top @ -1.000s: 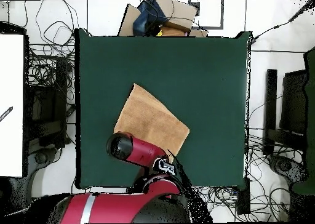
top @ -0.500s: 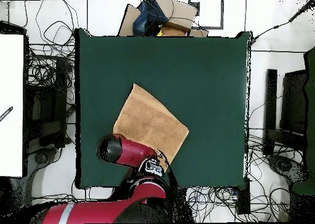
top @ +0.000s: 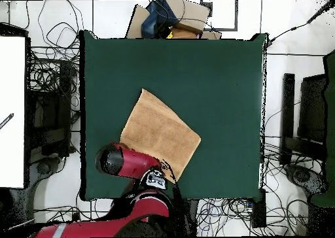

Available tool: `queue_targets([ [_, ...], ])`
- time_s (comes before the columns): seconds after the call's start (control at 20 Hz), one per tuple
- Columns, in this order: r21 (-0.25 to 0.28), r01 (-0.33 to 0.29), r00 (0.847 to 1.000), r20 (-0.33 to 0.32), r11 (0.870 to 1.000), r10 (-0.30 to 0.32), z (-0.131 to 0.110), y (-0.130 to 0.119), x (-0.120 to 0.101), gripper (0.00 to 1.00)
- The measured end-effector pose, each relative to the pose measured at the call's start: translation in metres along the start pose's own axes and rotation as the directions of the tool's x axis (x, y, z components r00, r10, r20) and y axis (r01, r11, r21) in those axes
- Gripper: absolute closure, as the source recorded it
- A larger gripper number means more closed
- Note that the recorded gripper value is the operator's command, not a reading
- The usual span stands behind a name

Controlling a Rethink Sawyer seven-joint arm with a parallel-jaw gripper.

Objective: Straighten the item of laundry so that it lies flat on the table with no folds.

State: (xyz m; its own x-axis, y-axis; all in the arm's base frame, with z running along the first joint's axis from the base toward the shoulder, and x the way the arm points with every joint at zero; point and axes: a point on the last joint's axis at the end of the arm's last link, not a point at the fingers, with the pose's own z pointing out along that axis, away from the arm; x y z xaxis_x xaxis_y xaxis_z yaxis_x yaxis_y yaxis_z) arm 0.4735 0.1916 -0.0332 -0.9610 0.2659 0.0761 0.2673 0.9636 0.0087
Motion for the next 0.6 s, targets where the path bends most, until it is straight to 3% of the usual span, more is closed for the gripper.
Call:
queue_targets([
  [0.35, -0.003, -0.029, 1.0, 0.0, 1.0, 0.029, -0.009, -0.013, -0.004, 1.0],
  [0.6, -0.02, -0.079, 0.996, 0.04, 0.997, 0.08, -0.032, -0.032, -0.028, 1.0],
])
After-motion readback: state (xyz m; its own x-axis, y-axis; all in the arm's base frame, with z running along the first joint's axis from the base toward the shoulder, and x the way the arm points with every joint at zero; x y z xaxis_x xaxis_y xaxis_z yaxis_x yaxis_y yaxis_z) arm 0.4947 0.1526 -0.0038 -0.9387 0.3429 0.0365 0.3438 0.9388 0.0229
